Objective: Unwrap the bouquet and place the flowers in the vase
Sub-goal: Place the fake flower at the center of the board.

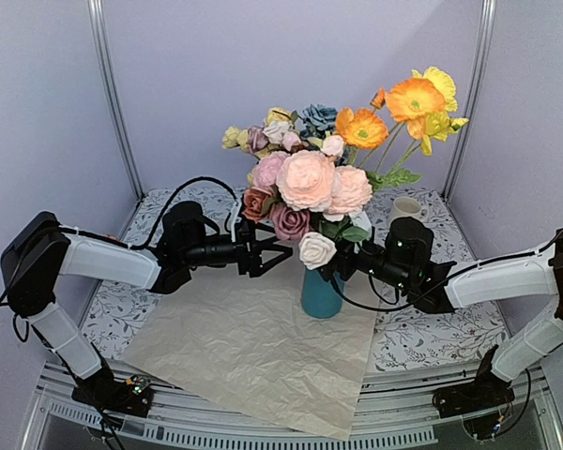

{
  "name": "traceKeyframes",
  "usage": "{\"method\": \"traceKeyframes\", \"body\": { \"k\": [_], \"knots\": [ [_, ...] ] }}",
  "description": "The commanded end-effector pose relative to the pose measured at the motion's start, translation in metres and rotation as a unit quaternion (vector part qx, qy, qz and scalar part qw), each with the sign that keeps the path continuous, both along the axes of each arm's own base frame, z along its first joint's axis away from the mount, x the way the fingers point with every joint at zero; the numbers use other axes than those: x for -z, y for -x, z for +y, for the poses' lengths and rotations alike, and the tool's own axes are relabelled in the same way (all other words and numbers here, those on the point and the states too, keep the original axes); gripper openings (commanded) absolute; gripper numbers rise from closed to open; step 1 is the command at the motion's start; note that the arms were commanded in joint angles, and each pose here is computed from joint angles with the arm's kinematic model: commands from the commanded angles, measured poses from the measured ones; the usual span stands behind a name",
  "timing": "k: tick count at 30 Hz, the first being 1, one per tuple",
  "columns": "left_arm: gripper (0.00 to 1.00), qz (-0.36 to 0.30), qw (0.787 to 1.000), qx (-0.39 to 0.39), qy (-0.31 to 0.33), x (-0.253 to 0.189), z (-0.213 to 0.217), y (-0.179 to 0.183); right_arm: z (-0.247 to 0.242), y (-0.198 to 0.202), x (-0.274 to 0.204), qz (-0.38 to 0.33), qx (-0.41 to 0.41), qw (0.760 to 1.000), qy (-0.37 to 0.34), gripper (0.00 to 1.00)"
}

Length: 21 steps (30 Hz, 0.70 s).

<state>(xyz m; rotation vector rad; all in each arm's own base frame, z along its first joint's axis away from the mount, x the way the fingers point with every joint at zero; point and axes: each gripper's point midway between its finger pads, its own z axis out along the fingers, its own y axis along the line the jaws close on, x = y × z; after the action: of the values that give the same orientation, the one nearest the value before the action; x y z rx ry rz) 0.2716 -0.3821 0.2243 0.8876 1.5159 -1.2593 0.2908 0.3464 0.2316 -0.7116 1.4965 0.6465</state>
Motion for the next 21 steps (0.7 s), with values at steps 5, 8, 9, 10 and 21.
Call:
{"method": "traceKeyframes", "body": {
  "k": [5, 8, 9, 10, 21],
  "knots": [
    [0.81, -0.018, 1.000, 0.000, 0.002, -0.006, 0.000, 0.007, -0.009, -0.013, 0.005, 0.039, 0.049, 0.998, 0.031, 0.99],
    [0.81, -0.019, 1.000, -0.006, -0.004, -0.005, 0.002, 0.007, -0.011, -0.016, 0.007, 0.048, 0.051, 0.997, 0.035, 0.99],
    [0.81, -0.019, 1.000, -0.007, -0.005, -0.005, 0.003, 0.008, -0.012, -0.018, 0.007, 0.049, 0.054, 0.997, 0.036, 0.99],
    [0.81, -0.020, 1.000, -0.008, -0.005, -0.005, 0.004, 0.008, -0.014, -0.020, 0.007, 0.052, 0.059, 0.996, 0.036, 0.99],
    [0.81, -0.022, 0.999, -0.021, -0.011, -0.006, 0.011, 0.010, -0.020, -0.020, 0.004, 0.070, 0.054, 0.996, 0.023, 0.68]
  ]
}}
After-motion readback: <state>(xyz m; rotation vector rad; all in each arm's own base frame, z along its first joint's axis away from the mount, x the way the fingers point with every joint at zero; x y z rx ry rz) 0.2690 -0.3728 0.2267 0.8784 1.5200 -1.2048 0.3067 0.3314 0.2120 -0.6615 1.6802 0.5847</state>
